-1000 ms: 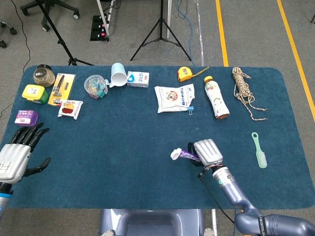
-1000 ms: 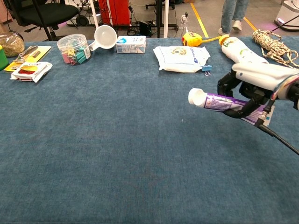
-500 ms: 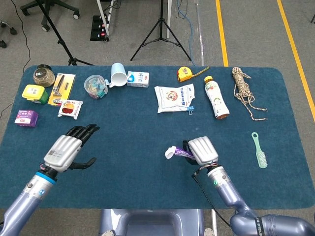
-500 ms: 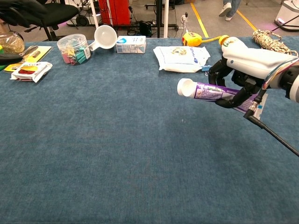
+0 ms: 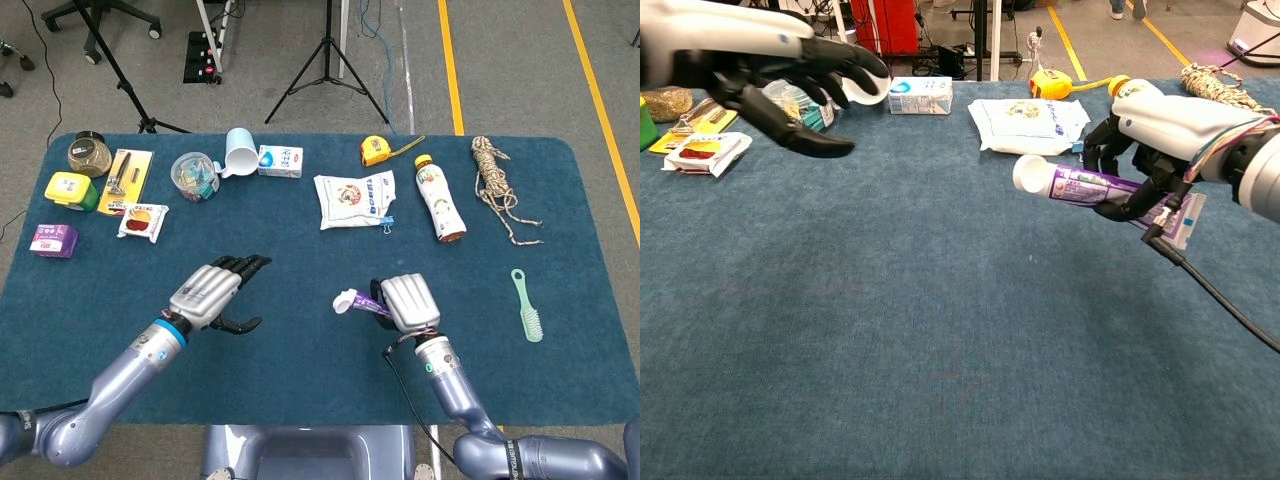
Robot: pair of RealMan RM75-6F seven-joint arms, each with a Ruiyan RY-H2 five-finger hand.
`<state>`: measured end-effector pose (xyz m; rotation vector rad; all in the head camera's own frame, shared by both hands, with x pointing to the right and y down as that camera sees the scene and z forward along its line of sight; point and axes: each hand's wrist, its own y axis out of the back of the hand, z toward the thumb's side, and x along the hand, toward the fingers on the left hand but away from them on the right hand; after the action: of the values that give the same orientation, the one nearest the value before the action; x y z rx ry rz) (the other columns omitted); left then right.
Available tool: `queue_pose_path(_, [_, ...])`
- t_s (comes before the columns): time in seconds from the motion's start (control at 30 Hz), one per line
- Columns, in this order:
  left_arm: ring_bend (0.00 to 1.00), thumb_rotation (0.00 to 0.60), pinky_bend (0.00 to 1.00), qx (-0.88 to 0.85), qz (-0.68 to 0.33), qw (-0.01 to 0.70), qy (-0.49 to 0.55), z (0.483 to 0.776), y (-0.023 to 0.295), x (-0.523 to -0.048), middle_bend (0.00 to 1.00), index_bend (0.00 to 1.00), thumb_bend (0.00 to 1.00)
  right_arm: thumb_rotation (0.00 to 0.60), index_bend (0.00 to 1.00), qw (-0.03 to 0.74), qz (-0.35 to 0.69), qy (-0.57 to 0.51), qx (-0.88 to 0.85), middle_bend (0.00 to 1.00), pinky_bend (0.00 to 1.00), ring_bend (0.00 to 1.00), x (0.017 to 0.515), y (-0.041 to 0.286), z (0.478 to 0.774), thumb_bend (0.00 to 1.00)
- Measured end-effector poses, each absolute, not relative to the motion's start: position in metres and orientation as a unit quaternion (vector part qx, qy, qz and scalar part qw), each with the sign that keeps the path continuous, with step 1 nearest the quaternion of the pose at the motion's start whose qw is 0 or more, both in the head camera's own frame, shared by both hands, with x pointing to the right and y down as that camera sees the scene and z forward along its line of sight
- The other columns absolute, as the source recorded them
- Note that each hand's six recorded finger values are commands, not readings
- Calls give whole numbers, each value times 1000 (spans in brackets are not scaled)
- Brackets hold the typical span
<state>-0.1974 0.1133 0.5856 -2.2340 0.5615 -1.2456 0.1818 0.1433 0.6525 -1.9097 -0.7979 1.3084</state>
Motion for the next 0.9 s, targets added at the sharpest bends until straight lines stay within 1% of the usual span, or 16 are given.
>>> queue_pose_path(0.27, [134, 392, 114, -837, -462, 228, 183, 608, 101, -162, 97, 0, 296, 600, 629, 339, 502, -315, -731, 897, 941, 938, 169, 143, 648, 954])
queue_pose_path(0.47, [134, 360, 116, -844, -459, 212, 178, 618, 98, -140, 97, 0, 294, 600, 629, 333, 502, -320, -731, 897, 941, 938, 160, 144, 646, 954])
queue_pose_path(0.6, [134, 346, 116, -846, -459, 201, 178, 623, 98, -131, 97, 0, 295, 600, 630, 333, 497, -322, -733, 897, 941, 938, 152, 143, 643, 954])
queue_pose_path(0.9, [134, 340, 116, -852, -458, 179, 181, 629, 97, -119, 97, 0, 295, 600, 634, 336, 489, -322, -738, 897, 941, 938, 136, 141, 637, 955])
